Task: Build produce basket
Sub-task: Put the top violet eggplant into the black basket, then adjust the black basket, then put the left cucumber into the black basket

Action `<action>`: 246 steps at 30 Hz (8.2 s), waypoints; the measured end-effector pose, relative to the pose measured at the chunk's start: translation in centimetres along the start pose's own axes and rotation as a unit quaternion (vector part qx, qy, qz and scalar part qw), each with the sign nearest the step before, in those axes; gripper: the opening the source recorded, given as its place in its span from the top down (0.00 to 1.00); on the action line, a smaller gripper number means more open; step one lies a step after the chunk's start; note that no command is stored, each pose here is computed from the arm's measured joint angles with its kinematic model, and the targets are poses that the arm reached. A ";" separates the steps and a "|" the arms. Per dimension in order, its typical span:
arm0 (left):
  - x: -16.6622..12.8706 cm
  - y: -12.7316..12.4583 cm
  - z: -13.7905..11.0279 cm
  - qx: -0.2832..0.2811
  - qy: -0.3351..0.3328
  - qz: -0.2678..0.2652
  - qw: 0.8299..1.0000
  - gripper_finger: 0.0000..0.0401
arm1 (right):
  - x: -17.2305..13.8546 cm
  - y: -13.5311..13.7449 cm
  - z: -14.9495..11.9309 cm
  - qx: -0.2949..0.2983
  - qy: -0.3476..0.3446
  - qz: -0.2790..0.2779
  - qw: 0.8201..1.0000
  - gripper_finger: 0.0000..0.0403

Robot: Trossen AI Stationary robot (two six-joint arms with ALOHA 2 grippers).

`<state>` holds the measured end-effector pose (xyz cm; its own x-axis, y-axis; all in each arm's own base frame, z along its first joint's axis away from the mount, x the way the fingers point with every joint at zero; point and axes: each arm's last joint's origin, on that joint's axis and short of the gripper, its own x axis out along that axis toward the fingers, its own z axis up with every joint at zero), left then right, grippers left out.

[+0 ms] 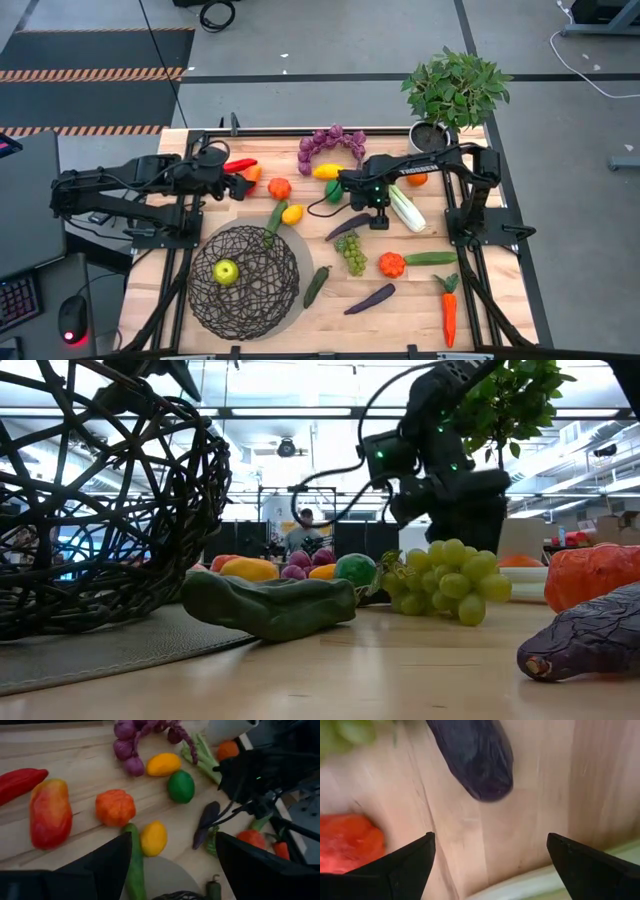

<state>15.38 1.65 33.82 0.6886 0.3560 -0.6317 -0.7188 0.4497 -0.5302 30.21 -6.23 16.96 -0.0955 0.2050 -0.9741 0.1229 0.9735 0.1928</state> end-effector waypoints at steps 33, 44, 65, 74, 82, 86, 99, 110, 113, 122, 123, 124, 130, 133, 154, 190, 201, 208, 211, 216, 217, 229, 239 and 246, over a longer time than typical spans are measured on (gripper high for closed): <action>0.8 -0.7 0.1 -0.056 -0.003 -0.007 0.998 0.28 | 0.1 0.8 2.4 -0.097 -0.117 -0.017 0.988 0.12; 0.8 -0.7 0.1 -0.080 -0.003 -0.007 0.997 0.28 | 0.8 2.4 2.6 -0.125 -0.128 -0.026 0.983 0.14; -0.2 -2.7 1.7 -0.033 -0.080 -0.129 0.988 0.28 | -3.3 2.6 1.3 -0.042 -0.143 -0.010 0.989 0.77; -2.3 -4.1 3.2 0.177 -0.210 -0.198 0.941 0.27 | -13.9 3.9 -2.0 0.013 -0.325 0.008 0.946 0.75; -3.5 -5.2 5.0 0.172 -0.315 -0.241 0.902 0.27 | -21.8 5.2 -4.5 0.078 -0.565 0.118 0.813 0.76; -2.7 -6.1 5.2 0.205 -0.341 -0.239 0.886 0.27 | -23.5 5.5 -4.0 0.092 -0.629 0.164 0.754 0.75; 1.9 -8.9 4.5 0.150 -0.301 -0.281 0.899 0.27 | -22.9 6.1 0.4 0.066 -0.669 0.223 0.706 0.75; 2.4 -9.2 5.0 0.135 -0.327 -0.286 0.891 0.28 | -21.9 7.1 1.9 0.050 -0.661 0.237 0.711 0.75; 2.4 -9.2 5.0 0.138 -0.327 -0.282 0.891 0.33 | -21.9 6.9 1.9 0.059 -0.660 0.239 0.710 0.74; 1.8 -8.8 4.9 0.144 -0.319 -0.276 0.895 0.80 | -21.9 5.5 1.8 0.082 -0.653 0.231 0.716 0.60; 1.7 -8.8 5.0 0.147 -0.321 -0.278 0.893 0.80 | -21.9 5.4 1.8 0.083 -0.654 0.231 0.716 0.59; 1.7 -8.8 5.0 0.146 -0.322 -0.280 0.893 0.80 | -21.9 5.4 1.8 0.083 -0.654 0.230 0.715 0.58; 0.7 -8.4 5.1 0.141 -0.320 -0.288 0.891 0.80 | -21.9 5.2 1.7 0.075 -0.648 0.236 0.720 0.54; -0.6 -8.0 5.0 0.135 -0.318 -0.297 0.890 0.80 | -21.4 4.7 1.4 0.083 -0.623 0.227 0.744 0.54; -3.8 -0.2 -3.0 0.085 0.124 -0.130 0.980 0.67 | -19.0 1.7 -0.2 0.186 -0.515 0.166 0.820 0.54; 3.9 -5.0 -1.8 0.116 0.144 -0.183 0.966 0.33 | -18.7 4.1 -11.8 0.262 -0.328 0.055 0.906 0.53; 8.2 -5.5 -3.0 0.209 0.199 -0.162 0.944 0.33 | -16.8 5.6 -11.6 0.332 -0.344 0.057 0.876 0.53; 9.9 -6.4 -5.4 0.276 0.239 -0.172 0.915 0.33 | -14.8 7.2 -9.9 0.333 -0.333 0.080 0.879 0.53; 10.5 -6.4 -6.3 0.291 0.252 -0.146 0.911 0.33 | -14.1 8.0 -9.5 0.326 -0.319 0.079 0.887 0.53; 11.0 -6.7 -6.9 0.305 0.222 -0.123 0.918 0.33 | -13.7 8.9 -9.2 0.319 -0.320 0.063 0.890 0.53; 11.1 -6.9 -6.7 0.303 0.208 -0.127 0.921 0.33 | -13.6 9.1 -9.2 0.319 -0.321 0.058 0.890 0.53; 12.1 -6.1 -8.5 0.299 0.252 -0.051 0.919 0.38 | -13.3 10.2 -9.5 0.259 -0.326 0.017 0.909 0.53; 10.5 -6.7 -10.2 0.233 0.287 -0.049 0.928 0.48 | -12.6 10.5 -10.6 0.176 -0.276 -0.040 0.944 0.53; 9.4 -7.8 -8.1 0.211 0.234 -0.056 0.948 0.56 | -12.5 10.5 -10.8 0.147 -0.267 -0.063 0.950 0.53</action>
<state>26.68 -5.12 27.39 0.5707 -0.0708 -0.8181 -0.4736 0.7855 -0.3984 21.99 2.53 32.40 0.3773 -0.0691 -0.9235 0.4212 0.9009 0.1047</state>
